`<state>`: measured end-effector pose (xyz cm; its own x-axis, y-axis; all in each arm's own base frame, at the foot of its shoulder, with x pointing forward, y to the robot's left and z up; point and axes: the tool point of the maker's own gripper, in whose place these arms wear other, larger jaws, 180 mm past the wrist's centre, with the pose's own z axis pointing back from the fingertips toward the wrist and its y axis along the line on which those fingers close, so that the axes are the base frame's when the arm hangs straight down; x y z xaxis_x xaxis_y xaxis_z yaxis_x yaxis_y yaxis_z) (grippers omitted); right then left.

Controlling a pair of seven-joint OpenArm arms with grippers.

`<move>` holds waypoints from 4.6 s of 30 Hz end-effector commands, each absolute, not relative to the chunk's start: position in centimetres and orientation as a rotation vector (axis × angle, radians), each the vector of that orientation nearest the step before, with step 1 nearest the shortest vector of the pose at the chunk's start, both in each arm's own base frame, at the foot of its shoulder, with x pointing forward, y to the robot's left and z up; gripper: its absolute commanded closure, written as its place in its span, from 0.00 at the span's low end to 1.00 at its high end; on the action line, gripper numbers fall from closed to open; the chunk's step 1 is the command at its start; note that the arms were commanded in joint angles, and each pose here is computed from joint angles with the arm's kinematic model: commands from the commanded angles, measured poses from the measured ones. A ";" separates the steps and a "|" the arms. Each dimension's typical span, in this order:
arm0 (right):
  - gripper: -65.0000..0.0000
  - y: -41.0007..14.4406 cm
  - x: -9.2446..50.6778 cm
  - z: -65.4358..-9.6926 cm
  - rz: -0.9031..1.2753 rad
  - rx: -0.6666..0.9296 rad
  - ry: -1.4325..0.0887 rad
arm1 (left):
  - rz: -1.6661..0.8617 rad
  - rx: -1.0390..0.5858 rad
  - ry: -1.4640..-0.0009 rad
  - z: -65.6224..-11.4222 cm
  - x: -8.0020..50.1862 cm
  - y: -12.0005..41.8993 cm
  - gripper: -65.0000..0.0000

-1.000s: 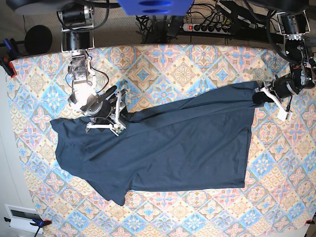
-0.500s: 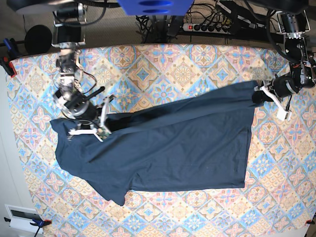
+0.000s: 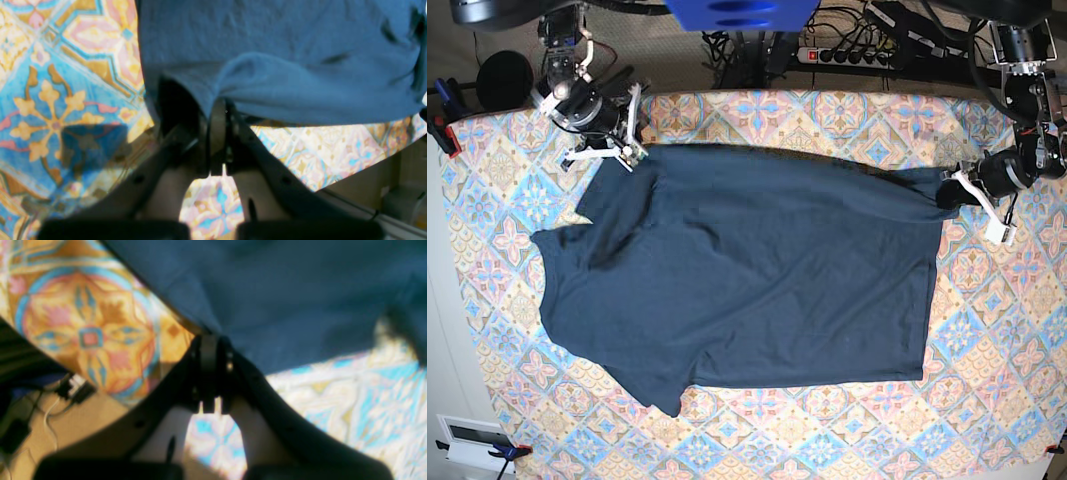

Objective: Layout the t-shirt on the table in an organized manner, then fold the t-shirt properly
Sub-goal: 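Drag the grasped shoulder away from the left gripper to spread the shirt, then pull the shirt taut between both grippers, stretching it flat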

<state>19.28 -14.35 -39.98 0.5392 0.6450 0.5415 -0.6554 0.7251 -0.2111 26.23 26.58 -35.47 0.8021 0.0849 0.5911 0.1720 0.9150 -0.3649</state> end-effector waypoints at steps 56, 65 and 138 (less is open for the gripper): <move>0.70 -24.5 24.8 -35.2 0.355 -0.031 -0.773 | -0.153 -0.330 -0.635 -34.7 24.5 26.5 1.00; 0.70 -24.8 22.5 -37.8 0.331 0.000 -0.692 | -0.153 -0.329 -0.637 -34.7 24.6 26.5 1.00; 0.99 -27.9 10.6 -32.7 -0.028 0.232 -0.743 | -0.119 -0.348 -0.445 -38.7 17.2 26.3 1.00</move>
<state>10.18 -27.54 -33.65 0.7578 -0.1222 0.6410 -0.0415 0.9713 0.2342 16.52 25.86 -39.57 0.9097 -0.0259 0.4145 0.1718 0.9321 -0.3189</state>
